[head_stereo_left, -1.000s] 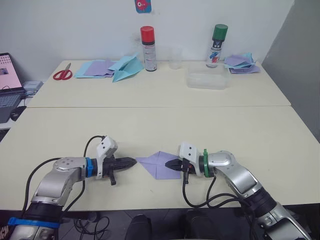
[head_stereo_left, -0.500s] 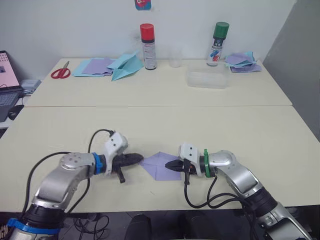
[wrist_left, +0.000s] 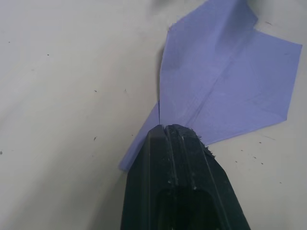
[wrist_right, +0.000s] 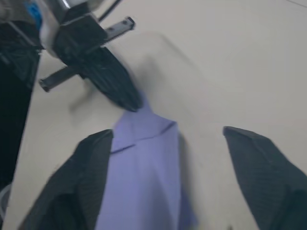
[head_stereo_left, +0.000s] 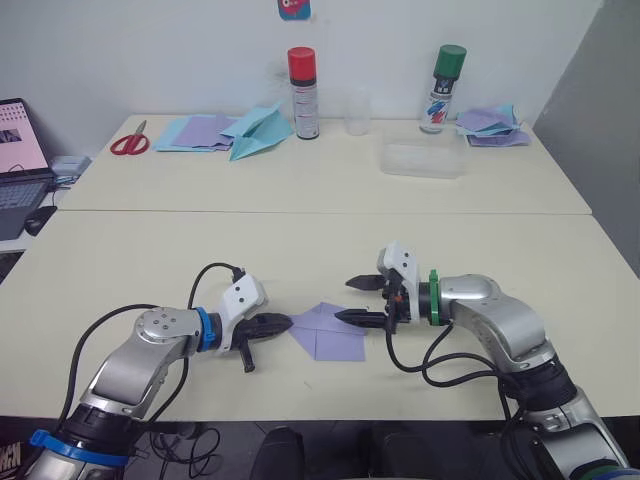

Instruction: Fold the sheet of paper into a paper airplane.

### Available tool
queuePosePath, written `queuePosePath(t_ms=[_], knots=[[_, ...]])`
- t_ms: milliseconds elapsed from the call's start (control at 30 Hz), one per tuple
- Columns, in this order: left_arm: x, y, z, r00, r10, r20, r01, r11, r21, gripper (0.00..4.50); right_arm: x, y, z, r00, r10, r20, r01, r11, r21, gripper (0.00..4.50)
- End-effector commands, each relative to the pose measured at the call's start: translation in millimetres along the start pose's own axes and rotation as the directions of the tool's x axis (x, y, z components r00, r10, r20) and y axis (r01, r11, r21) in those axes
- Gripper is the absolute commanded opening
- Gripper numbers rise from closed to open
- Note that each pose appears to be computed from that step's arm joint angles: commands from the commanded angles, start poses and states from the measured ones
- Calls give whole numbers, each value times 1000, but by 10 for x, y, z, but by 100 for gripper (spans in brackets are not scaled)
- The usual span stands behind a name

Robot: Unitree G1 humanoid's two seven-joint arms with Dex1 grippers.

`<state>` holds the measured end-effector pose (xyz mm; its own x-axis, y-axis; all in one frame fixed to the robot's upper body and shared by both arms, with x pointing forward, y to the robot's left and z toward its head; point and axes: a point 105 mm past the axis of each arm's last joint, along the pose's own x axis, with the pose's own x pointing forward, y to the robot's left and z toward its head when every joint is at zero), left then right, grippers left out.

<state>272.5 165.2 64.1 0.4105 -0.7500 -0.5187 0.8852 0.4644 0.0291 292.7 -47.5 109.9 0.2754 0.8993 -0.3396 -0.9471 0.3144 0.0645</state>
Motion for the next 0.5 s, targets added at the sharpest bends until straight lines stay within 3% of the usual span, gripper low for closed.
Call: queuePosePath(t_ms=[33,167,267,500], knots=[[6,5,-322,993,2,-117,-10,998,-68,0,37,8,-71,1000,-12,-9,12,1000,14,414],[12,23,-326,992,-1,-122,-7,998,-67,0,165,55,-178,999,13,-34,-10,997,74,414],[16,23,-317,993,-6,-118,-2,998,-69,0,211,88,-238,997,40,-58,-36,996,76,360],[-4,66,-326,992,8,-126,-17,998,-67,0,217,169,-347,990,94,-105,-87,993,77,107]])
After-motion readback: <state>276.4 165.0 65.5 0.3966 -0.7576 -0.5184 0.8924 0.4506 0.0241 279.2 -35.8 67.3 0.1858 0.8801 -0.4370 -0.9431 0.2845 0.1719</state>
